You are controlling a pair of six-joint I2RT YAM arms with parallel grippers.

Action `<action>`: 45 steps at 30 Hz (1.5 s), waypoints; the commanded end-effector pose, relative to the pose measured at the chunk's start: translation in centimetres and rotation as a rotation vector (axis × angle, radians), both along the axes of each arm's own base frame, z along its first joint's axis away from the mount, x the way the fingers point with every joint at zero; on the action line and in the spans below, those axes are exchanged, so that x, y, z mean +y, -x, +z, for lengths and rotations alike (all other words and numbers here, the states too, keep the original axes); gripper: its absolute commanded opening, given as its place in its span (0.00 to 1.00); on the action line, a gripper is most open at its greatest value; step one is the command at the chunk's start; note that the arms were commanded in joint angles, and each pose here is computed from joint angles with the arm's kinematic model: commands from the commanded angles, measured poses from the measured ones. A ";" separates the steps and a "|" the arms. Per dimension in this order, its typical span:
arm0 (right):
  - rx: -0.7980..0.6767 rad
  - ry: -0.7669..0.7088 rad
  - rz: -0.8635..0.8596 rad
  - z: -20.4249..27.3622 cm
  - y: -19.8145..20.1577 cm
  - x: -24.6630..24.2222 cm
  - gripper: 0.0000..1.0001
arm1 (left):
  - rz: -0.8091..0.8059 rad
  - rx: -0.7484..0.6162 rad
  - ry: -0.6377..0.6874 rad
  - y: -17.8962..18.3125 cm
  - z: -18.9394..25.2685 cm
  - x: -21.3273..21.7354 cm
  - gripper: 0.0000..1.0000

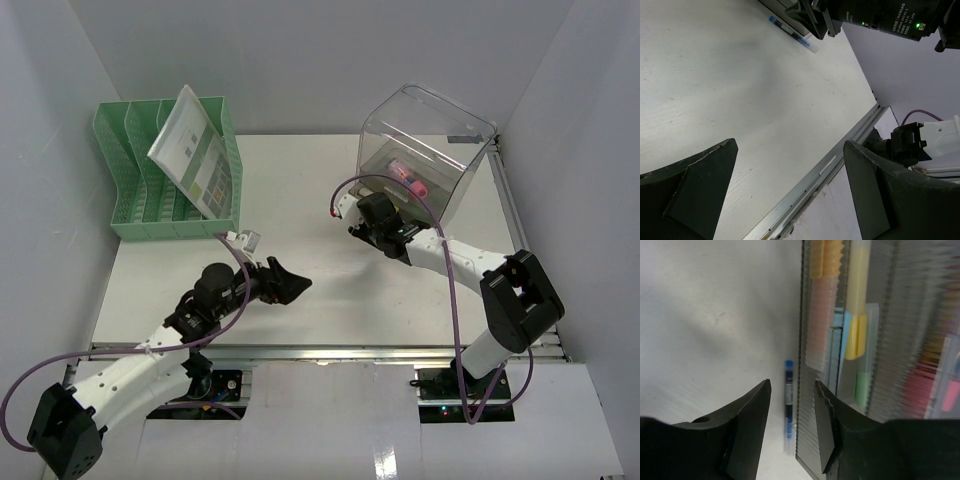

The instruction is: Organize the desk

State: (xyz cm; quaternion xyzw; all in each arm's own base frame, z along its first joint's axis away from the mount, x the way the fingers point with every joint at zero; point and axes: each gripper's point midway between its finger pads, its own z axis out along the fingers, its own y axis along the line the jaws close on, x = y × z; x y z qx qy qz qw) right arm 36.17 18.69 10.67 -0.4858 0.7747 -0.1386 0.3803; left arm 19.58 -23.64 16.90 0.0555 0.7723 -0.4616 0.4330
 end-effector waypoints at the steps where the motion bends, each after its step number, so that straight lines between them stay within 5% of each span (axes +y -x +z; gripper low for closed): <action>1: -0.233 -0.018 -0.179 5.4 -4.3 -2.3 0.55 | -0.081 -0.018 0.125 -0.5 2.0 -2.6 0.98; 11: -0.234 -0.024 -0.143 5.9 -4.1 -3.2 0.82 | -0.193 0.123 0.224 -3.9 0.2 -8.4 0.98; 17: -0.151 -0.141 0.072 6.5 -1.3 -0.6 0.81 | -0.252 0.167 0.307 -6.1 0.4 -11.5 0.98; 22: 0.005 -0.237 0.381 6.8 3.6 2.9 0.69 | -0.213 0.187 0.292 -7.0 -0.4 -11.6 0.98; 24: 0.073 -0.211 0.413 5.1 4.0 3.1 0.54 | -0.190 0.196 0.288 -7.3 -0.6 -11.5 0.97; 27: 0.135 -0.161 0.393 2.5 3.6 2.7 0.28 | -0.173 0.200 0.292 -7.5 -0.6 -11.4 0.95; 34: 0.052 -0.116 0.123 0.6 -1.6 0.0 0.22 | -0.145 0.211 0.282 -7.1 -1.1 -10.6 0.94; 38: -0.074 -0.075 -0.069 1.3 -4.4 -2.5 0.33 | -0.134 0.213 0.275 -7.4 -1.2 -10.6 0.94; 41: -0.135 -0.068 -0.094 2.0 -5.0 -3.1 0.62 | -0.128 0.204 0.280 -8.1 -0.9 -11.0 0.95; 45: -0.133 -0.068 -0.064 1.8 -4.6 -3.1 0.73 | -0.137 0.204 0.295 -8.8 -0.8 -11.8 0.95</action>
